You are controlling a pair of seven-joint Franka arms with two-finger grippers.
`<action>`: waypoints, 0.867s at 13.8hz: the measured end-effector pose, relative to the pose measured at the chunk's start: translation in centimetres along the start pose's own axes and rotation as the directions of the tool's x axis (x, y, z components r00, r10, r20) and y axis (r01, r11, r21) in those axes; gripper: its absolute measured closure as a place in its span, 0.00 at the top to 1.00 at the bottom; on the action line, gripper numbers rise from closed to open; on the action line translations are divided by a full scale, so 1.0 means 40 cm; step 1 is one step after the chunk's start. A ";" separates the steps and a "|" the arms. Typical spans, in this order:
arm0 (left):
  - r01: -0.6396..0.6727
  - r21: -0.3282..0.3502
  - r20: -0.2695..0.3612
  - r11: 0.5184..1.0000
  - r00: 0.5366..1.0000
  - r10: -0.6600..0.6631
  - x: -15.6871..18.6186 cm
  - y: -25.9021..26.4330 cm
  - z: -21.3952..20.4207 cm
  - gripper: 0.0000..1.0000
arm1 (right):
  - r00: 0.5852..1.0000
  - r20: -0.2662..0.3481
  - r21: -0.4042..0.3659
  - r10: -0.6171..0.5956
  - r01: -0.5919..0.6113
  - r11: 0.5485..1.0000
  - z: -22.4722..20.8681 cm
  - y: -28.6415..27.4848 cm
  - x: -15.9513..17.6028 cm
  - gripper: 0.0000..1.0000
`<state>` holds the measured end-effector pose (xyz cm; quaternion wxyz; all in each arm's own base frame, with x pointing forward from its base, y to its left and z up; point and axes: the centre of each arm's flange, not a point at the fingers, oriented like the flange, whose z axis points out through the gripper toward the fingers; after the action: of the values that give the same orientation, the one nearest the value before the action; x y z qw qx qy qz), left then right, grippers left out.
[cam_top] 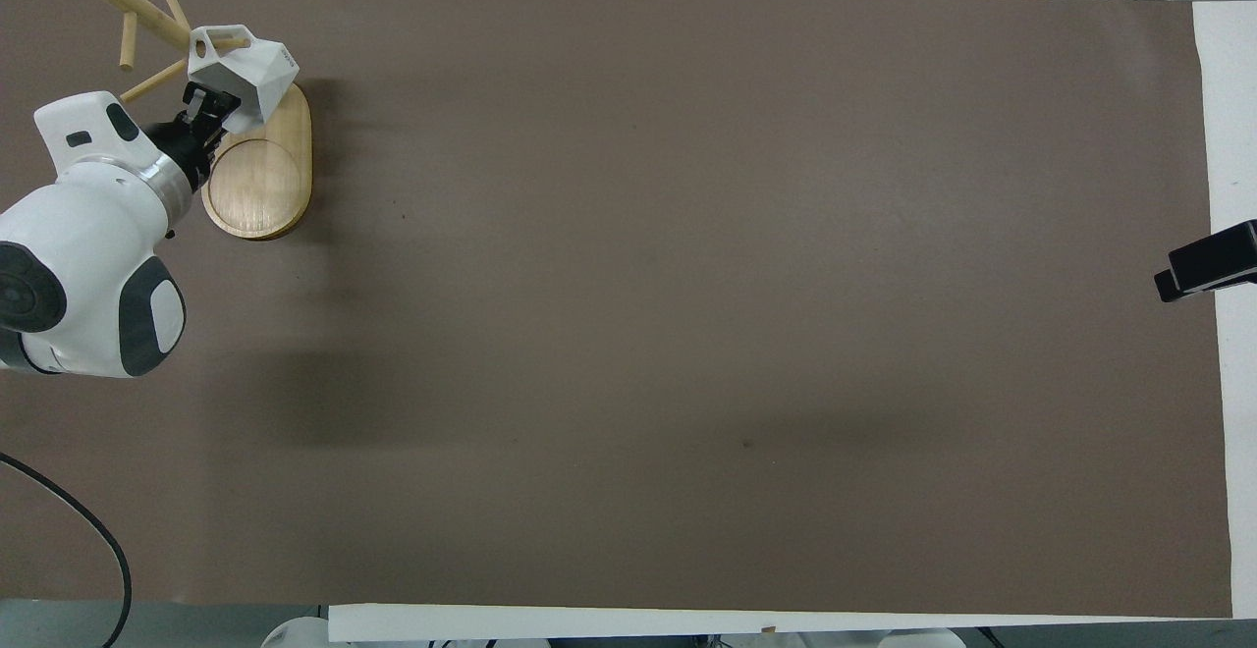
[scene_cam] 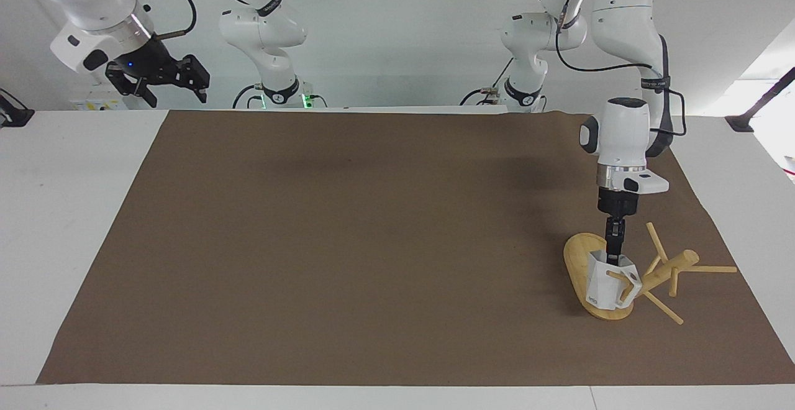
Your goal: Hang cup on rack
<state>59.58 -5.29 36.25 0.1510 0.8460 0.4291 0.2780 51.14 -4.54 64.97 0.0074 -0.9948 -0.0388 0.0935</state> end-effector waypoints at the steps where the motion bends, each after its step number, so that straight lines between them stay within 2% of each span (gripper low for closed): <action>1: -0.005 0.064 0.017 0.998 1.000 0.004 0.015 0.012 -0.013 0.58 | 1.000 -0.001 0.001 0.006 -0.006 1.000 0.000 0.008 -0.001 1.00; 4: -0.085 0.231 0.080 0.969 0.994 0.068 0.059 0.062 -0.086 0.93 | 1.000 -0.005 0.001 0.009 -0.009 1.000 -0.002 0.011 -0.001 1.00; 5: -0.139 0.279 0.115 0.950 0.987 0.110 0.069 0.078 -0.111 1.00 | 1.000 -0.006 0.000 0.008 -0.008 1.000 -0.002 0.010 -0.001 1.00; 7: -0.276 0.345 0.207 0.897 0.955 0.214 0.079 0.106 -0.170 1.00 | 1.000 -0.008 0.000 0.008 -0.008 1.000 -0.002 0.010 0.000 1.00; 8: -0.326 0.358 0.251 0.875 0.936 0.246 0.081 0.114 -0.200 1.00 | 1.000 -0.008 0.000 0.008 -0.008 1.000 -0.002 0.010 0.000 1.00; 10: -0.448 0.324 0.372 0.833 0.870 0.323 0.094 0.129 -0.295 1.00 | 1.000 -0.008 0.000 0.008 -0.008 1.000 -0.002 0.010 0.000 1.00; 12: -0.589 0.251 0.491 0.768 0.761 0.423 0.115 0.146 -0.422 1.00 | 1.000 -0.008 0.000 0.008 -0.008 1.000 -0.002 0.011 0.000 1.00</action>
<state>55.39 -4.69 54.20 -0.0178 0.9821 0.1841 0.0352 51.17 -4.96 65.03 0.0073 -0.9953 -0.0348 0.0897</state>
